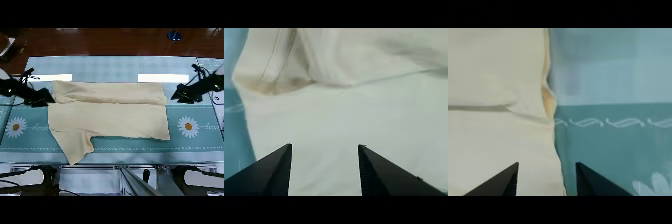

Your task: Fold the shirts.

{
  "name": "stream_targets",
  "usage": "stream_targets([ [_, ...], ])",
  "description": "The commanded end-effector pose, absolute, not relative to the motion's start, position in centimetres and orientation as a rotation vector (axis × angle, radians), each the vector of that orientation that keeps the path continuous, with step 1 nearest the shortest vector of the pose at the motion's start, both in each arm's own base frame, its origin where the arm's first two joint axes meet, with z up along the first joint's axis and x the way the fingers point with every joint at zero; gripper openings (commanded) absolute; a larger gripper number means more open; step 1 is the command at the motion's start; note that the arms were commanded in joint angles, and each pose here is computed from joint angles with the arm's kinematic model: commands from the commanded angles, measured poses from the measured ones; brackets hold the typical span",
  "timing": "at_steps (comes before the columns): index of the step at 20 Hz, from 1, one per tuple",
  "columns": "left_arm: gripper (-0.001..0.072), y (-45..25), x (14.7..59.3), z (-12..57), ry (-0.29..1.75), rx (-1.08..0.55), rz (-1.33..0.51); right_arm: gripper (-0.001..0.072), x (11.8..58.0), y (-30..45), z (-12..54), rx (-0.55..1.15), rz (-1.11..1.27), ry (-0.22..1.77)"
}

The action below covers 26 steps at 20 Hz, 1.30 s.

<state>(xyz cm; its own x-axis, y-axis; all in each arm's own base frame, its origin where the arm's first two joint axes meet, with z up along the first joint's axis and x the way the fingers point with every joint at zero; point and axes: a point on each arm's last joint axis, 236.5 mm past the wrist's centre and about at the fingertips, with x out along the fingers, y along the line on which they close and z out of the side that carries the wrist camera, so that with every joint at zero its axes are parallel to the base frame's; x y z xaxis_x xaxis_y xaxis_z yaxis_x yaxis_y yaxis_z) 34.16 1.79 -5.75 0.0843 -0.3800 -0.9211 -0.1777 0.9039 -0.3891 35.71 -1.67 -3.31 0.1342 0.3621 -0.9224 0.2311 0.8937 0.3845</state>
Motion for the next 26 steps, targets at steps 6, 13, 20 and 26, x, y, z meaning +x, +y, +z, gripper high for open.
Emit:
stream_targets([
  [6, 0.0505, 0.3, 21.1, -10.2, 1.448, -0.99, 0.0, 0.0416, 27.8, 1.4, -2.3, 0.843, 0.125, 1.122],
  [13, 0.0505, -2.6, 20.0, -10.8, 1.538, -0.913, -0.093, 0.0416, 27.2, 2.2, -2.4, 0.866, 0.148, 1.142],
  [20, 0.0309, -5.8, 18.7, -11.8, 1.656, -0.833, -0.232, 0.0414, 26.2, -1.2, -5.0, 0.818, -0.052, 1.2],
  [26, 0.0017, -5.5, 19.9, -11.6, 1.613, -0.828, -0.231, 0.0412, 19.5, 2.4, -9.0, 0.837, 0.017, 1.58],
])
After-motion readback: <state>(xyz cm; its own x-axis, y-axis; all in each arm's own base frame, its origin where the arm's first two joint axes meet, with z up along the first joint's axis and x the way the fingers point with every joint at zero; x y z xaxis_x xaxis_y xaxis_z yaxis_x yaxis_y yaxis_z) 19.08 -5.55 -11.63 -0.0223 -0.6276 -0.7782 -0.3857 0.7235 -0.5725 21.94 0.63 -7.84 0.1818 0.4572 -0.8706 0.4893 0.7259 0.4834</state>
